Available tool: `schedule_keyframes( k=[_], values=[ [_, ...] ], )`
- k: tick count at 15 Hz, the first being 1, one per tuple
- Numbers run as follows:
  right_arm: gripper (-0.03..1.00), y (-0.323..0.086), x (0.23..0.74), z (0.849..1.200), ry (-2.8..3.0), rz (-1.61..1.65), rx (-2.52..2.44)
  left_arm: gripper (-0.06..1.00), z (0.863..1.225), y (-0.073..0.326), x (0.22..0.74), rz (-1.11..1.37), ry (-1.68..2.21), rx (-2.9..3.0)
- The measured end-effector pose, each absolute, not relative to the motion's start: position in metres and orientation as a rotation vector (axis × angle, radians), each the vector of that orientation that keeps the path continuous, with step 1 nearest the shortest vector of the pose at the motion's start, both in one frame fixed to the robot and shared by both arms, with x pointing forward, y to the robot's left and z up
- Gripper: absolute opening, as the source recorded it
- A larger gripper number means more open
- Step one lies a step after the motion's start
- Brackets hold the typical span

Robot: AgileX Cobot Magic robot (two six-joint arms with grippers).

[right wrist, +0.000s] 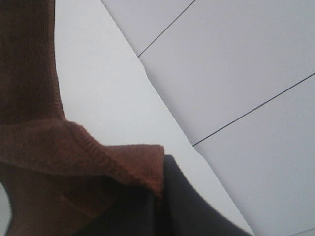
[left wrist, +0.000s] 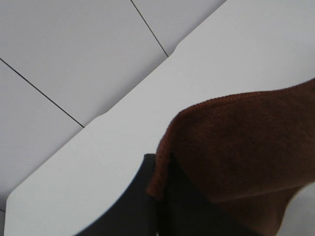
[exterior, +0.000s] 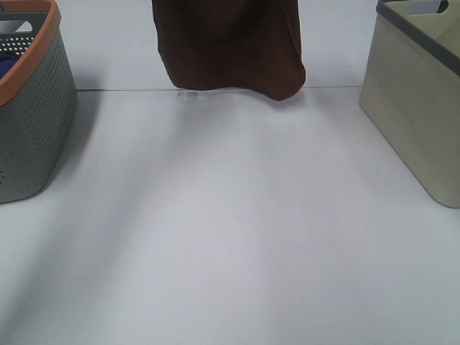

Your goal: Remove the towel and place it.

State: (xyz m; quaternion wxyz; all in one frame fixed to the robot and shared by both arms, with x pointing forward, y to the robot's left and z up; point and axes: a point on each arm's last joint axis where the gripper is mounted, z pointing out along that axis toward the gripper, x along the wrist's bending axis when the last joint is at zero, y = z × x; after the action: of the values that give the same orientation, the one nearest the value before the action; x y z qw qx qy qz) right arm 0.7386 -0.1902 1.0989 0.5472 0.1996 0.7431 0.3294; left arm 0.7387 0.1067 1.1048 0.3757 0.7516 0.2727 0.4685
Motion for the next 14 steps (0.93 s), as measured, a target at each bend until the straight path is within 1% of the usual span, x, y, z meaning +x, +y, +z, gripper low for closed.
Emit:
schedule_keyframes(
  k=[2, 3, 5, 7, 8, 9, 11, 14],
  values=[
    [0.0, -0.188, 0.744, 1.085, 1.794, 0.78, 0.474, 0.0, 1.085, 0.104, 0.744, 1.169, 0.714, 1.98],
    [0.0, -0.186, 0.744, 1.071, 1.848, 0.783, 0.473, 0.0, 1.073, 0.104, 0.745, 1.138, 0.734, 2.037],
    [0.0, -0.183, 0.733, 1.033, 2.022, 0.768, 0.445, 0.0, 1.061, 0.104, 0.742, 1.076, 0.77, 2.147],
    [0.0, -0.181, 0.708, 1.002, 2.233, 0.751, 0.401, 0.0, 1.048, 0.106, 0.733, 0.973, 0.799, 2.332],
    [0.0, -0.181, 0.7, 0.998, 2.284, 0.75, 0.392, 0.0, 1.045, 0.106, 0.73, 0.934, 0.804, 2.375],
    [0.0, -0.182, 0.677, 0.992, 2.446, 0.753, 0.411, 0.0, 1.03, 0.108, 0.714, 0.701, 0.771, 2.601],
    [0.0, -0.182, 0.663, 0.986, 2.6, 0.747, 0.501, 0.0, 1.02, 0.109, 0.696, 0.436, 0.65, 2.788],
    [0.0, -0.184, 0.645, 0.978, 2.815, 0.701, 0.65, 0.0, 1.006, 0.107, 0.689, 0.311, 0.508, 2.86]
  ],
)
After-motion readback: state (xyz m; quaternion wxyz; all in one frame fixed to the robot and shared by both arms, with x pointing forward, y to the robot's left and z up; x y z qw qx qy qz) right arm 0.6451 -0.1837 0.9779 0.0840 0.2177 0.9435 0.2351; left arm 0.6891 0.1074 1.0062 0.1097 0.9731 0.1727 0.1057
